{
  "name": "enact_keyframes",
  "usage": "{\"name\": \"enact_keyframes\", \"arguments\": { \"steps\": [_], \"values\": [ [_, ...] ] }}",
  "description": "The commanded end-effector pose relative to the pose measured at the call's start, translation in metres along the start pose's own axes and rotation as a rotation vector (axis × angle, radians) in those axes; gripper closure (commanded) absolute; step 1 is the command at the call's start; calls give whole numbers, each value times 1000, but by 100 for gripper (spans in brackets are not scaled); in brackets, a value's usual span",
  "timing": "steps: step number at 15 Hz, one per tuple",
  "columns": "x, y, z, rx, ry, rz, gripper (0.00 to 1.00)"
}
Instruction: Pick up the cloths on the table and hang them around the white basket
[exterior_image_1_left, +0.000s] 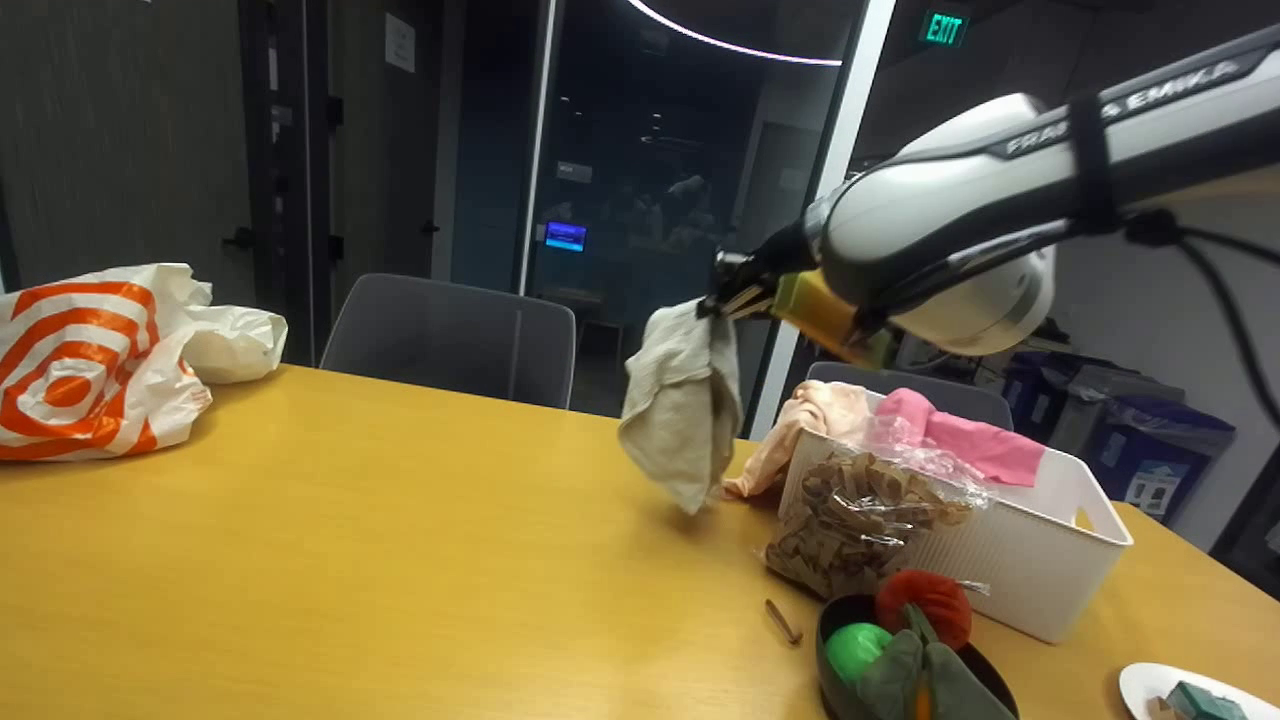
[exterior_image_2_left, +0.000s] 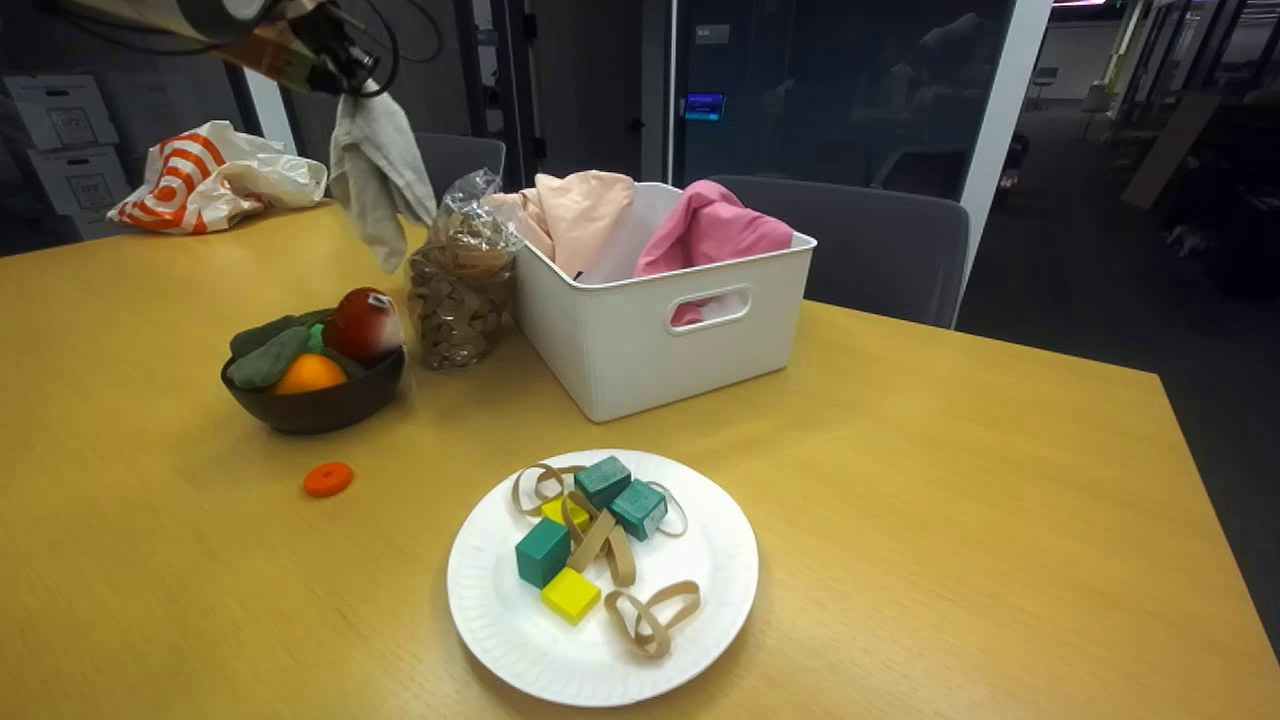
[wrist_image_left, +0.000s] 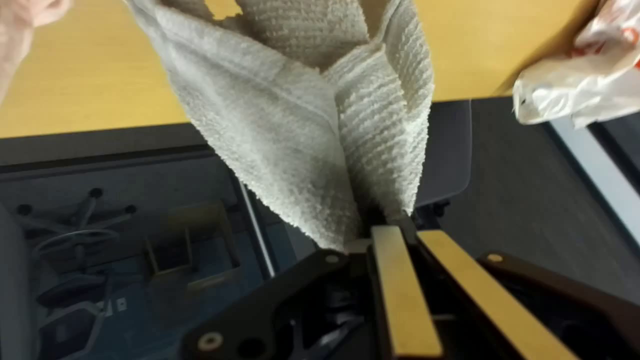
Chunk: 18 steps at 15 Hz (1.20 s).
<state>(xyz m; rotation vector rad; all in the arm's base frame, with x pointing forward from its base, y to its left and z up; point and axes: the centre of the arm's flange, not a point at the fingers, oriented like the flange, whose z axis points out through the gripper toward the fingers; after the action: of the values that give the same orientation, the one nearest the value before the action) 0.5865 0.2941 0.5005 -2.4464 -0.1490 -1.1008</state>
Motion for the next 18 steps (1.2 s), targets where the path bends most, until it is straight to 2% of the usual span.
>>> {"name": "enact_keyframes", "arguments": {
  "steps": [1,4,9,13,16,18],
  "values": [
    [34,35,-73,-37,138,139,98],
    [60,74,-108,-78,230,266,98],
    [88,161,-150,-147,338,508,98],
    [87,224,-184,-176,424,704,98],
    [79,255,-197,-197,490,849,97],
    [69,268,-189,-225,435,875,97]
  ]
}}
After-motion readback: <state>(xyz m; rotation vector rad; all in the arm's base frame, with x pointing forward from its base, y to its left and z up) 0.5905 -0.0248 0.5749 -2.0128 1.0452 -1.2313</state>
